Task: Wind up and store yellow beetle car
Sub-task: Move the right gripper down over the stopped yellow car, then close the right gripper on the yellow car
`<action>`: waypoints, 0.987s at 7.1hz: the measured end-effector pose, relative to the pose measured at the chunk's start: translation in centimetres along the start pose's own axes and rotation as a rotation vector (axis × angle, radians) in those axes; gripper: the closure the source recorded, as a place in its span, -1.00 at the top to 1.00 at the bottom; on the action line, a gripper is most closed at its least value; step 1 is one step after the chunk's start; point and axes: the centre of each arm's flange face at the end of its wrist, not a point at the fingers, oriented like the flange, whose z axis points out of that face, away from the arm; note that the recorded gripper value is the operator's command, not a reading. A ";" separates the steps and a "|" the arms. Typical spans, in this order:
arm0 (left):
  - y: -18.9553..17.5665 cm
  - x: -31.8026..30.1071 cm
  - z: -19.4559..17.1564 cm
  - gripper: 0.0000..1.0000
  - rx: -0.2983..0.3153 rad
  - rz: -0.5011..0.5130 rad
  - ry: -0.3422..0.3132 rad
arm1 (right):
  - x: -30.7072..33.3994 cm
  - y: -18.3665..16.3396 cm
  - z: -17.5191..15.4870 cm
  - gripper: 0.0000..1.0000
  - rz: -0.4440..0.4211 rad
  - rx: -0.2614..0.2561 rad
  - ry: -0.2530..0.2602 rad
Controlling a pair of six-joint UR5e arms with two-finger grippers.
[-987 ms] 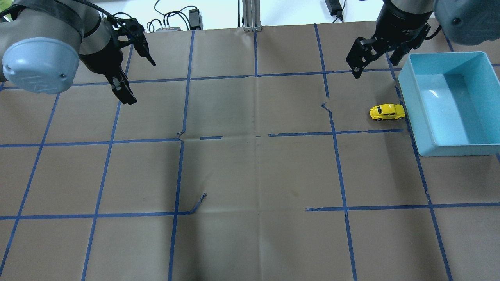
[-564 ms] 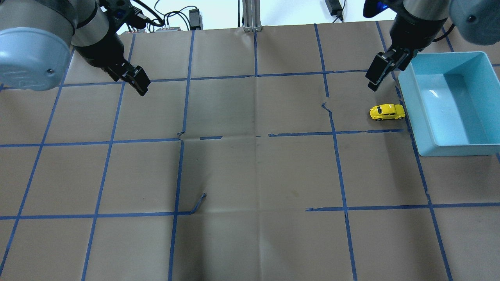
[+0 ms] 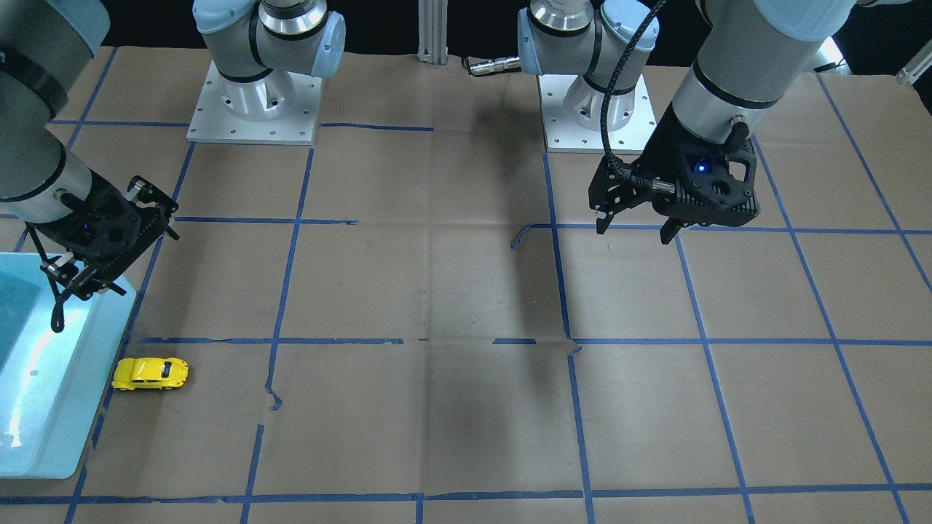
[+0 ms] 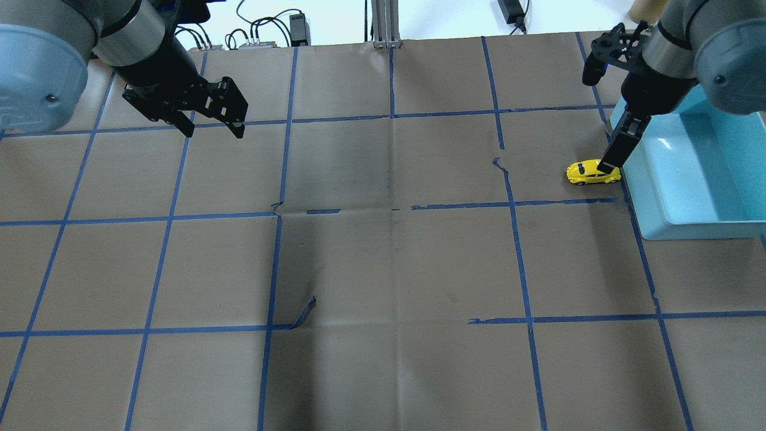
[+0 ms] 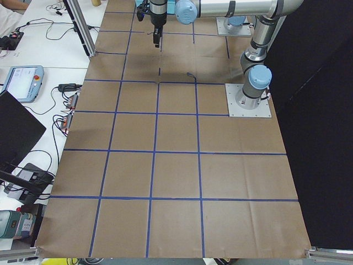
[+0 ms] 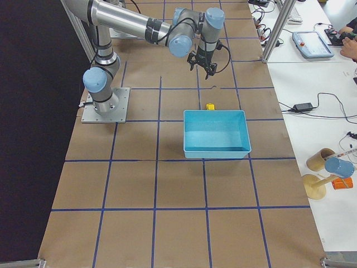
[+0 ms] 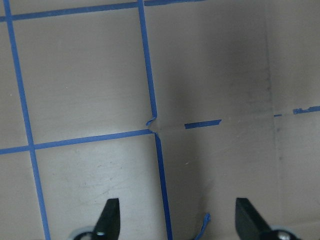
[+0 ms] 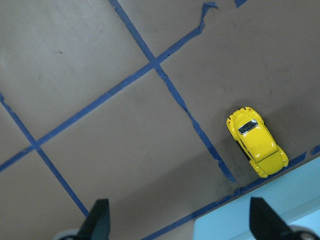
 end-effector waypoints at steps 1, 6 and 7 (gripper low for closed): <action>-0.1 -0.1 0.5 0.67 -0.017 -0.017 0.000 | 0.9 0.5 2.6 0.93 -0.094 -0.023 0.038; 0.0 0.4 1.2 0.67 -0.048 -0.082 -0.041 | 6.0 -0.4 12.1 0.93 -0.465 -0.063 0.127; 0.0 0.4 1.2 0.67 -0.048 -0.092 -0.049 | 6.6 -0.4 13.5 0.93 -0.485 -0.063 0.124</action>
